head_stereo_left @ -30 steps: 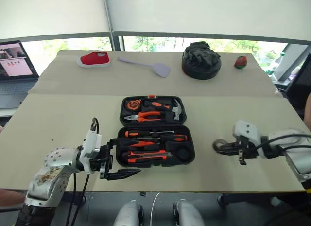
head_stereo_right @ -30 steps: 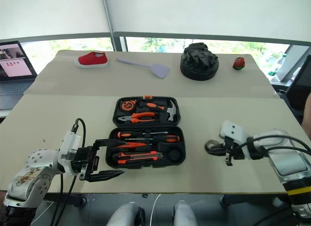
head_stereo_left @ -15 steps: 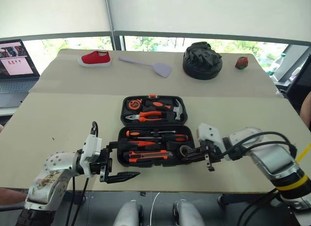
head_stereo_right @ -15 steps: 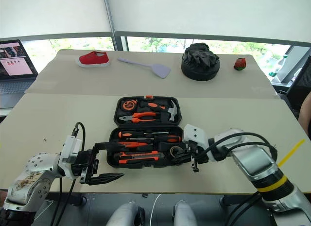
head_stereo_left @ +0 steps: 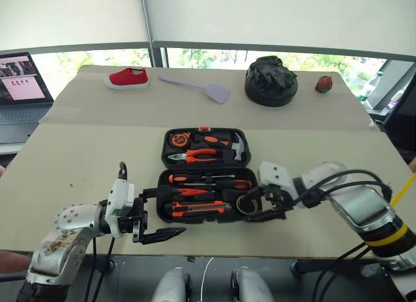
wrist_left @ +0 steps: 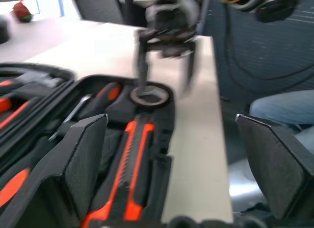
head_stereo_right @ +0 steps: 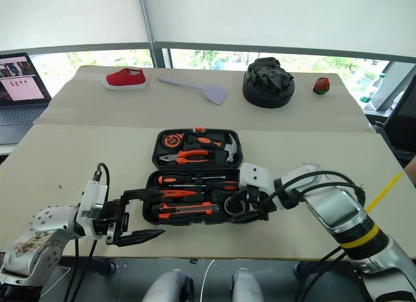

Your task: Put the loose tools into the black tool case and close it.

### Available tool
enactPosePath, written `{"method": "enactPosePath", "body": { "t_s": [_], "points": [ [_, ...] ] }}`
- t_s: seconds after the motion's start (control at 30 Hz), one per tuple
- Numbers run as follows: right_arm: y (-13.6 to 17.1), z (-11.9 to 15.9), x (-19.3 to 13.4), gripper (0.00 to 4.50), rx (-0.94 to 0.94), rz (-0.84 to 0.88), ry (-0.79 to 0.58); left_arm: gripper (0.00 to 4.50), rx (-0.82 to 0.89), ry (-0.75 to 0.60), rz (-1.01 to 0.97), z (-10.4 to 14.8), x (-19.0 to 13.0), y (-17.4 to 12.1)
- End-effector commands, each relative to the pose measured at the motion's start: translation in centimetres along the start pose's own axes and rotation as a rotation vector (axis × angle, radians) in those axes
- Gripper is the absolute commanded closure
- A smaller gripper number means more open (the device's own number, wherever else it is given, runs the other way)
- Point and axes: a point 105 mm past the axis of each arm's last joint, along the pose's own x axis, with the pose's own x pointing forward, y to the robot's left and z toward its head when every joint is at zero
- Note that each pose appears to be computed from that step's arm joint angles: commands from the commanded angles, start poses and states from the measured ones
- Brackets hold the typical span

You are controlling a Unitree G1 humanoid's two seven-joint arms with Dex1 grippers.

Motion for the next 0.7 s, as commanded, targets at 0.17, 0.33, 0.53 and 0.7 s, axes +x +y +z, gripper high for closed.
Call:
{"method": "enactPosePath", "body": {
  "t_s": [0.17, 0.33, 0.53, 0.7],
  "points": [
    [-3.1, 0.9, -4.4, 0.23, 0.013, -0.203, -0.222, 0.67, -0.073, 0.1, 0.526, -1.8, -5.2, 7.5],
    [-9.4, -1.9, -6.8, 0.96, -0.07, -0.607, -0.138, 2.52, -0.191, 0.129, 0.8, -3.5, -6.8, 11.2],
    [-12.2, -3.2, -4.4, 2.87, -0.111, -0.702, -0.099, 4.48, -0.185, 0.188, 0.72, -4.4, -2.5, 12.0],
    [-11.4, -3.7, -2.1, 4.48, -0.064, -0.605, -0.129, 4.5, -0.215, 0.213, 0.672, -5.1, 0.0, 12.1]
  ]
}}
